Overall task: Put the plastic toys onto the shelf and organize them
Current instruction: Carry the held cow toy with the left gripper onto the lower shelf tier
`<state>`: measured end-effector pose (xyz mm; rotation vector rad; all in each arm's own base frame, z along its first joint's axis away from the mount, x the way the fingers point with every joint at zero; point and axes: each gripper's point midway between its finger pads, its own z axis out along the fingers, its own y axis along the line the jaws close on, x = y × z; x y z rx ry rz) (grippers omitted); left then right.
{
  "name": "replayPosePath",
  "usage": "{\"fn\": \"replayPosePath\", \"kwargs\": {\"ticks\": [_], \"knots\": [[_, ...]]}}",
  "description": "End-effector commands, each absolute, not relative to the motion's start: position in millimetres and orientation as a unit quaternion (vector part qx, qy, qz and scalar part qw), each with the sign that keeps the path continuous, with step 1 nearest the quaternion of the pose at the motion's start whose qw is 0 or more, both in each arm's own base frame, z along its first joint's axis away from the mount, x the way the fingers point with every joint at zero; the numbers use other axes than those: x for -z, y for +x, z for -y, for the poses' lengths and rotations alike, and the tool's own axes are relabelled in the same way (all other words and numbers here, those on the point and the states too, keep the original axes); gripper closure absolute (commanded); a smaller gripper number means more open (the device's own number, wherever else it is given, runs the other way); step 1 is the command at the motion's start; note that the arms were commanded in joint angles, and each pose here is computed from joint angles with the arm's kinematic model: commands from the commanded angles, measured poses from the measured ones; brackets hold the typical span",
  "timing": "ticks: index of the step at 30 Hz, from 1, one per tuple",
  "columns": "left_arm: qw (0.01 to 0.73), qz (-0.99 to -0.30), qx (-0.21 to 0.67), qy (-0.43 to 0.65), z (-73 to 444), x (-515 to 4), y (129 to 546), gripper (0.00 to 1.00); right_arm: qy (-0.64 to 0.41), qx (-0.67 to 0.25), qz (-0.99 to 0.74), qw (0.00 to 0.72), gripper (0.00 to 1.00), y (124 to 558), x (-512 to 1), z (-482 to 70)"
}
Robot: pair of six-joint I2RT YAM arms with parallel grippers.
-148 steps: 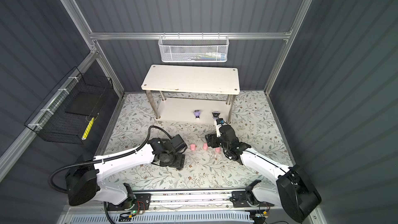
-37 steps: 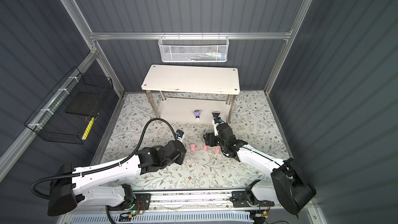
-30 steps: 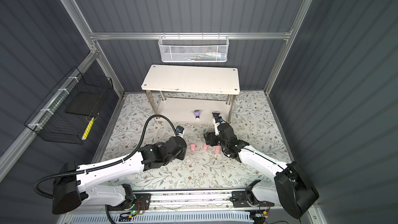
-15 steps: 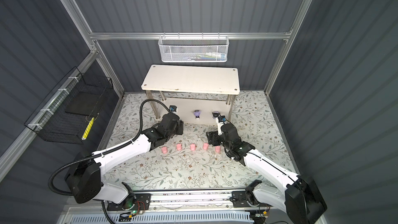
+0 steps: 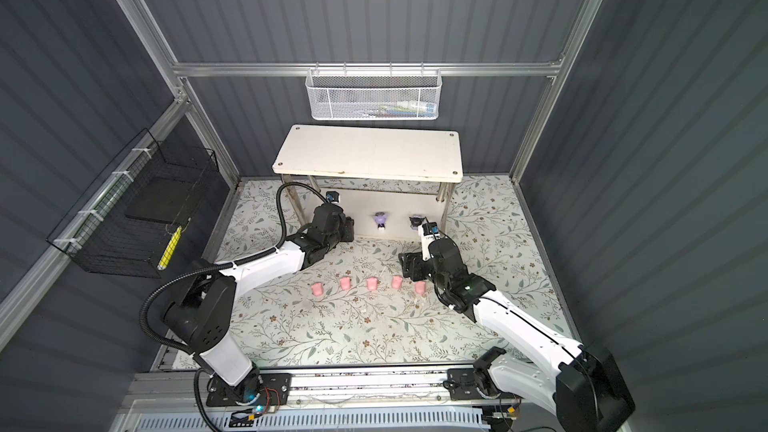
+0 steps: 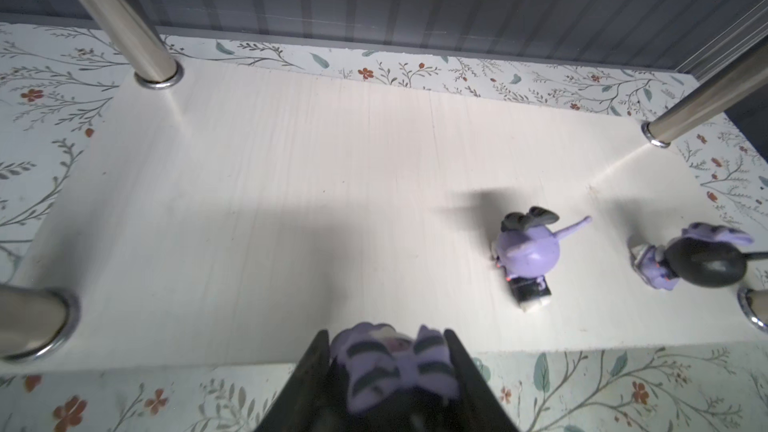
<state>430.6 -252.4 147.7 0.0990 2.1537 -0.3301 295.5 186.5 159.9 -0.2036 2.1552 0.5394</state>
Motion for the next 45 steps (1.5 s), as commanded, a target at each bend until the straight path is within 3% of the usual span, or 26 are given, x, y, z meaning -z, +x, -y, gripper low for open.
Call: {"fn": "replayPosePath", "kwargs": {"ticks": [1, 13, 45], "knots": [[0.490, -0.856, 0.157, 0.041, 262, -167, 450, 0.60, -0.084, -0.204, -0.874, 0.433, 0.22, 293, -153, -182], [0.479, -0.867, 0.134, 0.040, 255, -142, 477, 0.60, -0.083, -0.201, -0.875, 0.432, 0.22, 294, -153, -182], [0.458, -0.880, 0.121, 0.025, 244, -118, 484, 0.57, -0.086, -0.198, -0.884, 0.414, 0.22, 301, -138, -189]]}}
